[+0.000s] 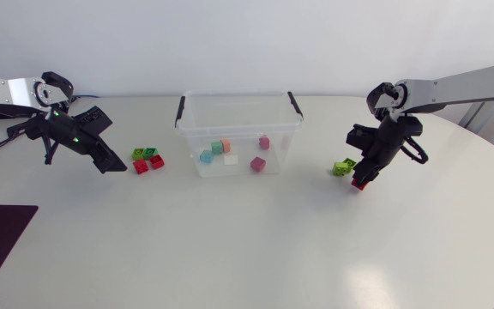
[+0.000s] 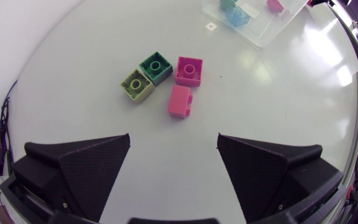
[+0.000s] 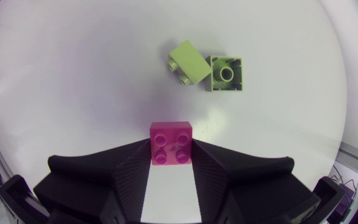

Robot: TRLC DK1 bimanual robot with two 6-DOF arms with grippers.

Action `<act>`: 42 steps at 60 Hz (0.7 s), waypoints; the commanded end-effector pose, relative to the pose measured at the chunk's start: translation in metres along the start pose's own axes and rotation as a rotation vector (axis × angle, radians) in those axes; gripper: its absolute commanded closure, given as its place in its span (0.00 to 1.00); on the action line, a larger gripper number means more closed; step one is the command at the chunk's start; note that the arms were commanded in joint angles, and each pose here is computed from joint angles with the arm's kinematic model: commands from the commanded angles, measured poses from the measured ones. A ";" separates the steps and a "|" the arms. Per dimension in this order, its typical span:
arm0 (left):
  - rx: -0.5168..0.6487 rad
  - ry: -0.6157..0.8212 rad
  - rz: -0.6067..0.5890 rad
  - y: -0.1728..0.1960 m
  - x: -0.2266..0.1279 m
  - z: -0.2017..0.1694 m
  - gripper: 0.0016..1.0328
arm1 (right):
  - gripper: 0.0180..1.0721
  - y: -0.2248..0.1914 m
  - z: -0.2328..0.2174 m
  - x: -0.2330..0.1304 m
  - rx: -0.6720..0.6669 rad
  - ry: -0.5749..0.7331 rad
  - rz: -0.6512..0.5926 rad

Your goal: Pick up the duplo bricks and place them in the container

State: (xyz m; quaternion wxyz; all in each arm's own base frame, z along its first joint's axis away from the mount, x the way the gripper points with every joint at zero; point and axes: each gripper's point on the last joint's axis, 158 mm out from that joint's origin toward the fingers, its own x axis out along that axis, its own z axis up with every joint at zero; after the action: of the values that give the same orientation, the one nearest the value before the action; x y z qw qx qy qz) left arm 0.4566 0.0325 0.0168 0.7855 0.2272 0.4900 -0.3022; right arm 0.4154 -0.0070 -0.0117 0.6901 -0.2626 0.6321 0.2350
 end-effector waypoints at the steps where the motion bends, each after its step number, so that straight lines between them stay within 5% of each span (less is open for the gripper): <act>1: 0.030 0.012 -0.039 -0.007 0.022 -0.001 0.05 | 0.71 0.013 0.005 -0.030 -0.050 -0.035 -0.020; 24: 0.059 -0.003 -0.035 0.008 0.052 0.018 0.09 | 0.71 0.061 0.039 -0.134 -0.121 -0.173 -0.089; 32: 0.059 0.005 -0.047 0.009 0.065 0.017 0.22 | 0.71 0.079 0.060 -0.165 -0.137 -0.245 -0.094; 42: 0.068 0.019 -0.079 -0.002 0.079 0.017 0.64 | 0.71 0.100 0.098 -0.196 -0.122 -0.361 -0.085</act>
State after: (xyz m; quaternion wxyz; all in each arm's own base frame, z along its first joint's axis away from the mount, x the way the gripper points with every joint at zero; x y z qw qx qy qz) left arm 0.4896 0.0069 -0.0404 0.7666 0.2311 0.4965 -0.3354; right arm 0.4052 0.1227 0.1696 0.7727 -0.2983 0.4815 0.2864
